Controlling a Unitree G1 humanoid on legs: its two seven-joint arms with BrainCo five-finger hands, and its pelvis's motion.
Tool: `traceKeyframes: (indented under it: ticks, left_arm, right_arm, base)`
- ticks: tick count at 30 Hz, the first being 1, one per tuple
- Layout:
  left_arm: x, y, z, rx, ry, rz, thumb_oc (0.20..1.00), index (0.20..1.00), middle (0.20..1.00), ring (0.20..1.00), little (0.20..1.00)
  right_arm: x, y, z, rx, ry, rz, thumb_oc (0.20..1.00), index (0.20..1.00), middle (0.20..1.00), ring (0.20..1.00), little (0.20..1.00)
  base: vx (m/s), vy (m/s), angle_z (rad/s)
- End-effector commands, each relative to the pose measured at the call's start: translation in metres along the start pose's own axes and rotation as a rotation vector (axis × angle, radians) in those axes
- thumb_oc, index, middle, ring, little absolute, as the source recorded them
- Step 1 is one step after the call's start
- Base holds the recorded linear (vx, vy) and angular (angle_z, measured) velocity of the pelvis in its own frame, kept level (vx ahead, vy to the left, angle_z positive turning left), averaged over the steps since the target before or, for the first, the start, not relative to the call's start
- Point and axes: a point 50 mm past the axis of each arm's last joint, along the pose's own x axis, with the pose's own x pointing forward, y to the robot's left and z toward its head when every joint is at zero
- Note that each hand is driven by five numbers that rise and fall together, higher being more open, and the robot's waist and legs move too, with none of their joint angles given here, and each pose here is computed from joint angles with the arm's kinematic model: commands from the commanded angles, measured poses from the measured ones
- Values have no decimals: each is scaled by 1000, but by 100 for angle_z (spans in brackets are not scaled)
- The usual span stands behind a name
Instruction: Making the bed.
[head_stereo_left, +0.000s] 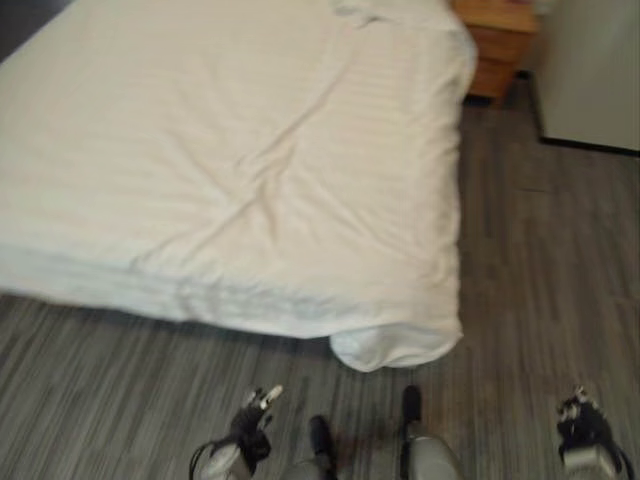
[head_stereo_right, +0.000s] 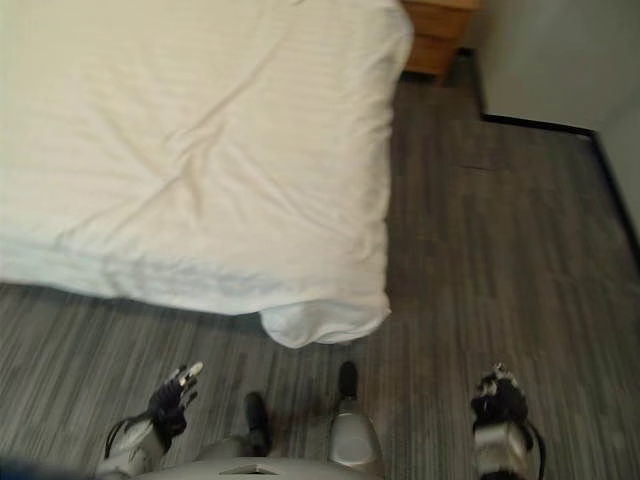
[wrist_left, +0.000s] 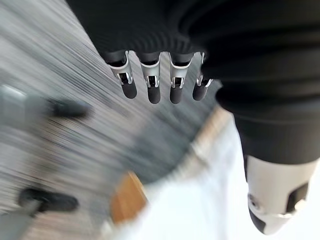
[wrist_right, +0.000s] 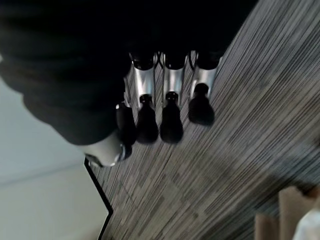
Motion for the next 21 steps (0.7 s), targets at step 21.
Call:
traceKeyframes:
  ticks: [21]
  left_arm:
    - [-96, -35, 152, 209, -898, -150, 1000, 1000, 1000, 1000, 1000]
  right_arm:
    - [-52, 151, 79, -918, -583, 647, 1000, 1000, 1000, 1000, 1000]
  base:
    - [-132, -248, -82]
